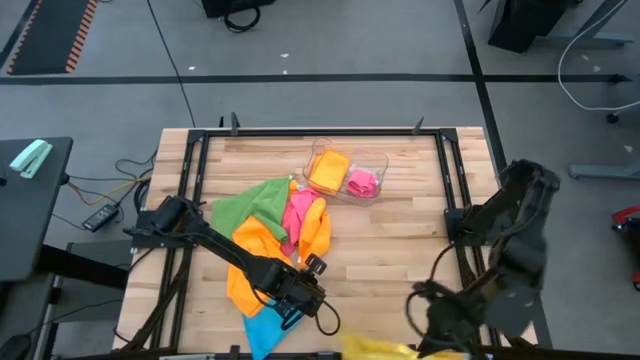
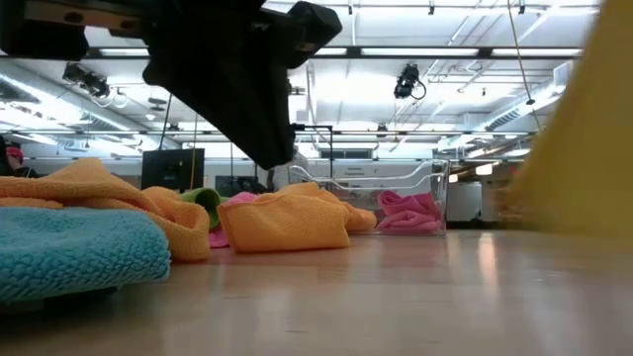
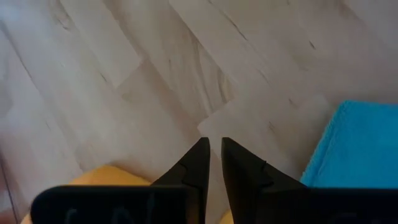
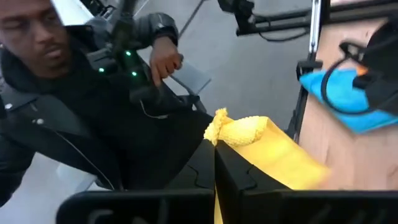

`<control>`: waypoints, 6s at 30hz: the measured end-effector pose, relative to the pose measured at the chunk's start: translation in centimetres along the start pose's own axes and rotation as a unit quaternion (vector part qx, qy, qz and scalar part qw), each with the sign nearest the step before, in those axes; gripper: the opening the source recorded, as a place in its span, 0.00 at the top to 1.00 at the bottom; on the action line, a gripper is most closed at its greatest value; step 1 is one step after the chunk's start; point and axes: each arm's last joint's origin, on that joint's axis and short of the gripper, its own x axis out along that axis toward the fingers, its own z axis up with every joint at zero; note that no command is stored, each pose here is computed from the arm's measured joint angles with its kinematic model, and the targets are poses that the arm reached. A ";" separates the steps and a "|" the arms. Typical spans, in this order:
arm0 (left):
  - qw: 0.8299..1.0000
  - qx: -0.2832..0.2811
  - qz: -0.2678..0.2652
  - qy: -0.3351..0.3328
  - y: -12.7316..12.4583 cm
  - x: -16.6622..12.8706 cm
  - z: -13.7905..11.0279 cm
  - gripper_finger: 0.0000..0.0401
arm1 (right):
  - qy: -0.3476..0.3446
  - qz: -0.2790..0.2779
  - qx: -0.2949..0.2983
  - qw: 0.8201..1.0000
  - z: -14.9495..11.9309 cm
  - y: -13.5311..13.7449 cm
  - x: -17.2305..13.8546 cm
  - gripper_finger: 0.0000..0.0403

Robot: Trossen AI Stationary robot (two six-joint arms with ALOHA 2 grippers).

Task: Fold microfiber towels
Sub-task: Fold the yellow microfiber cloth

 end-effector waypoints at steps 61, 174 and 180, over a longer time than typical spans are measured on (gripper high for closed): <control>0.995 -0.099 0.012 -0.018 1.9 -0.1 -0.1 0.91 | 0.231 -0.438 -0.070 0.866 -9.2 -30.9 6.1 0.99; 0.991 -0.132 0.013 -0.036 1.7 -0.1 0.4 0.96 | -0.036 -0.353 0.001 0.935 -20.3 -32.1 10.2 0.64; 0.991 -0.132 0.013 -0.035 1.7 -0.1 0.3 0.95 | -0.076 -0.350 -0.018 0.934 -18.5 -30.2 8.9 0.66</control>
